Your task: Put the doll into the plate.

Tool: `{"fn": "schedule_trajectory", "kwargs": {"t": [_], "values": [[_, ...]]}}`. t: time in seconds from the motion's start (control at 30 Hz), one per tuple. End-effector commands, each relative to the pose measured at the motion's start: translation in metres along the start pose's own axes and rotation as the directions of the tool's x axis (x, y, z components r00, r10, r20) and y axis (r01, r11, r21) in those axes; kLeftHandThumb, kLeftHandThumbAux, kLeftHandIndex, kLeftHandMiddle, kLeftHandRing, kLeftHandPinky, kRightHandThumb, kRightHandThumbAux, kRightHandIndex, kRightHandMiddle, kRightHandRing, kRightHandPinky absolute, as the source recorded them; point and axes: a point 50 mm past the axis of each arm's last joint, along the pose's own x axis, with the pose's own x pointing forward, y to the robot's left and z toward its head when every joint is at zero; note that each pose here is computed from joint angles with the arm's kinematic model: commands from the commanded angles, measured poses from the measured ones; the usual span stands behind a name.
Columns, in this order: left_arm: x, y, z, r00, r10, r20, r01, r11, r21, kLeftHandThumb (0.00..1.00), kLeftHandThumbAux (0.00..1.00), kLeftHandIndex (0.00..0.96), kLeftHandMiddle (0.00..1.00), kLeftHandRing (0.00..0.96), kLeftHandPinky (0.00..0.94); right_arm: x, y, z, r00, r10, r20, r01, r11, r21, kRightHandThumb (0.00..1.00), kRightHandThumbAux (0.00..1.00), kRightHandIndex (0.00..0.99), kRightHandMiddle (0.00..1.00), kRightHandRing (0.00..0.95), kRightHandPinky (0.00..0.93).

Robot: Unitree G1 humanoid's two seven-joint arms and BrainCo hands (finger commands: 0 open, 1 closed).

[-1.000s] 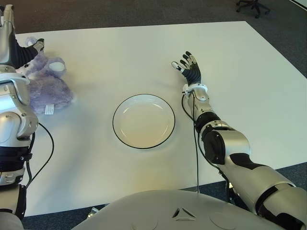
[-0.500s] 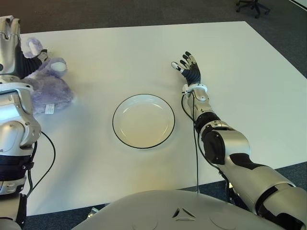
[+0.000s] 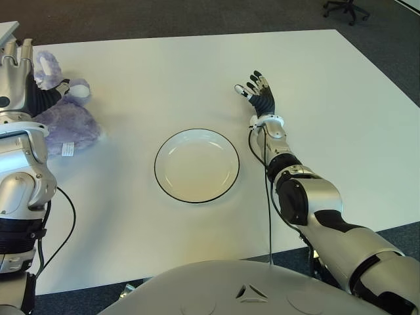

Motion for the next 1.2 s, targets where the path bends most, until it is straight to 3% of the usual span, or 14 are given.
{"fn": "schedule_trajectory", "kwargs": {"t": [0.03, 0.2, 0.4, 0.6, 0.77, 1.2], "values": [[-0.008, -0.01, 0.001, 0.997, -0.076, -0.007, 0.076, 0.997, -0.021, 0.245, 0.321, 0.039, 0.105, 0.136, 0.183, -0.022, -0.006, -0.047, 0.98, -0.021, -0.2, 0.021, 1.0, -0.005, 0.068, 0.779, 0.046, 0.082, 0.083, 0.104], [-0.011, -0.011, 0.002, 0.996, -0.09, -0.008, 0.09, 0.995, -0.034, 0.273, 0.321, 0.057, 0.118, 0.163, 0.234, -0.022, -0.007, -0.047, 0.979, -0.021, -0.202, 0.02, 1.0, -0.008, 0.069, 0.775, 0.045, 0.083, 0.083, 0.101], [-0.013, -0.012, 0.003, 0.995, -0.103, -0.006, 0.103, 0.994, -0.04, 0.274, 0.319, 0.068, 0.121, 0.162, 0.206, -0.022, -0.007, -0.047, 0.979, -0.022, -0.203, 0.021, 1.0, -0.009, 0.074, 0.774, 0.046, 0.085, 0.084, 0.102], [-0.016, -0.013, 0.003, 0.994, -0.109, 0.006, 0.11, 0.993, -0.04, 0.271, 0.322, 0.071, 0.149, 0.203, 0.29, -0.022, -0.007, -0.048, 0.979, -0.023, -0.202, 0.022, 1.0, -0.01, 0.074, 0.772, 0.047, 0.086, 0.086, 0.107], [-0.017, -0.014, 0.003, 0.991, -0.131, 0.024, 0.132, 0.99, -0.04, 0.272, 0.323, 0.067, 0.155, 0.216, 0.285, -0.022, -0.007, -0.048, 0.979, -0.025, -0.203, 0.023, 1.0, -0.01, 0.077, 0.773, 0.048, 0.089, 0.089, 0.11], [-0.022, -0.016, 0.006, 0.975, -0.207, 0.076, 0.207, 0.978, 0.0, 0.18, 0.274, 0.068, 0.175, 0.222, 0.276, -0.022, -0.007, -0.047, 0.98, -0.025, -0.2, 0.024, 1.0, -0.012, 0.072, 0.767, 0.04, 0.085, 0.085, 0.1]]}}
